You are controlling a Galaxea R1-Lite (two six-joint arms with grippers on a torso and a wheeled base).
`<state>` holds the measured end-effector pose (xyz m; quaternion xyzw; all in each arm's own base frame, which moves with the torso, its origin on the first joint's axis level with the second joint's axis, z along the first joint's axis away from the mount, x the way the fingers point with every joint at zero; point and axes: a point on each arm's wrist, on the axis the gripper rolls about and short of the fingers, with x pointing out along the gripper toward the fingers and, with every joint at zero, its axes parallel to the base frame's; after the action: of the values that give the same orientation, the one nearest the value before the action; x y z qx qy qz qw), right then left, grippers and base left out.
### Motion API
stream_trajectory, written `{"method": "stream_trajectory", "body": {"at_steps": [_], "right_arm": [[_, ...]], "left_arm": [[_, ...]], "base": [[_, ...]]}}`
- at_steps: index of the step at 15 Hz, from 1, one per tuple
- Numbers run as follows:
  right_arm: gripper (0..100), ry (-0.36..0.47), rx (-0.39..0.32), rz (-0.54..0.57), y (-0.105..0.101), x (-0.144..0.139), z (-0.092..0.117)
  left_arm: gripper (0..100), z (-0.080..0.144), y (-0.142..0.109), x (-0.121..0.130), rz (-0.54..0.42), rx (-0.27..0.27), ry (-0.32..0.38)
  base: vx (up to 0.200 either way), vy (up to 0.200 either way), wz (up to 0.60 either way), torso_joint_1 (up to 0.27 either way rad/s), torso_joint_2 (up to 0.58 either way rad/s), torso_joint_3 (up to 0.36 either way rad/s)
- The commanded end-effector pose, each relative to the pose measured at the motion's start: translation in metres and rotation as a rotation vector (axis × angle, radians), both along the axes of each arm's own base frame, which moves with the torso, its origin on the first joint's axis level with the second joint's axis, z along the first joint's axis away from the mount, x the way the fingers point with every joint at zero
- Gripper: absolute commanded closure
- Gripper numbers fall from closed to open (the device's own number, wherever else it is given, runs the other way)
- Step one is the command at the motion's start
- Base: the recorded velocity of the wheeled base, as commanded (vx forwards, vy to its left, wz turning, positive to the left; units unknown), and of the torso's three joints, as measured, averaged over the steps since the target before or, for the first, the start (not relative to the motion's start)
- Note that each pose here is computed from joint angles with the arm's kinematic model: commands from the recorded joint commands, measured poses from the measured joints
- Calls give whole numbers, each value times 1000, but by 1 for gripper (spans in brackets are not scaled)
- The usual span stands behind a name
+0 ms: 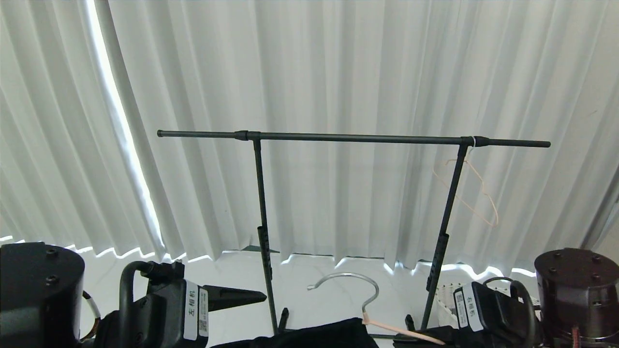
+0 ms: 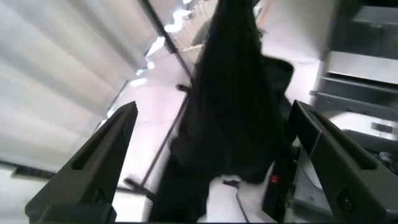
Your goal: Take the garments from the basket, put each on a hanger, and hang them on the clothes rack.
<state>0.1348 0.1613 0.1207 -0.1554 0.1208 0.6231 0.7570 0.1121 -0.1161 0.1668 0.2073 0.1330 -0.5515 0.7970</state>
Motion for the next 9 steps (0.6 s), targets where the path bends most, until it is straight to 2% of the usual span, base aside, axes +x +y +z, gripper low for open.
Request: {"method": "stream_trajectory", "body": {"at_steps": [1, 5, 9], "right_arm": [[100, -13, 15, 38, 5, -6, 2], [100, -56, 50, 79, 16, -14, 10], [100, -99, 86, 112, 31, -20, 22]], "left_arm": [[0, -3, -5, 2, -13, 8, 12], [0, -7, -7, 4, -12, 17, 23], [0, -8, -7, 4, 1, 4, 47]], "base": [[0, 0, 0, 0, 0, 0], [0, 0, 0, 0, 0, 0], [0, 0, 0, 0, 0, 0]]}}
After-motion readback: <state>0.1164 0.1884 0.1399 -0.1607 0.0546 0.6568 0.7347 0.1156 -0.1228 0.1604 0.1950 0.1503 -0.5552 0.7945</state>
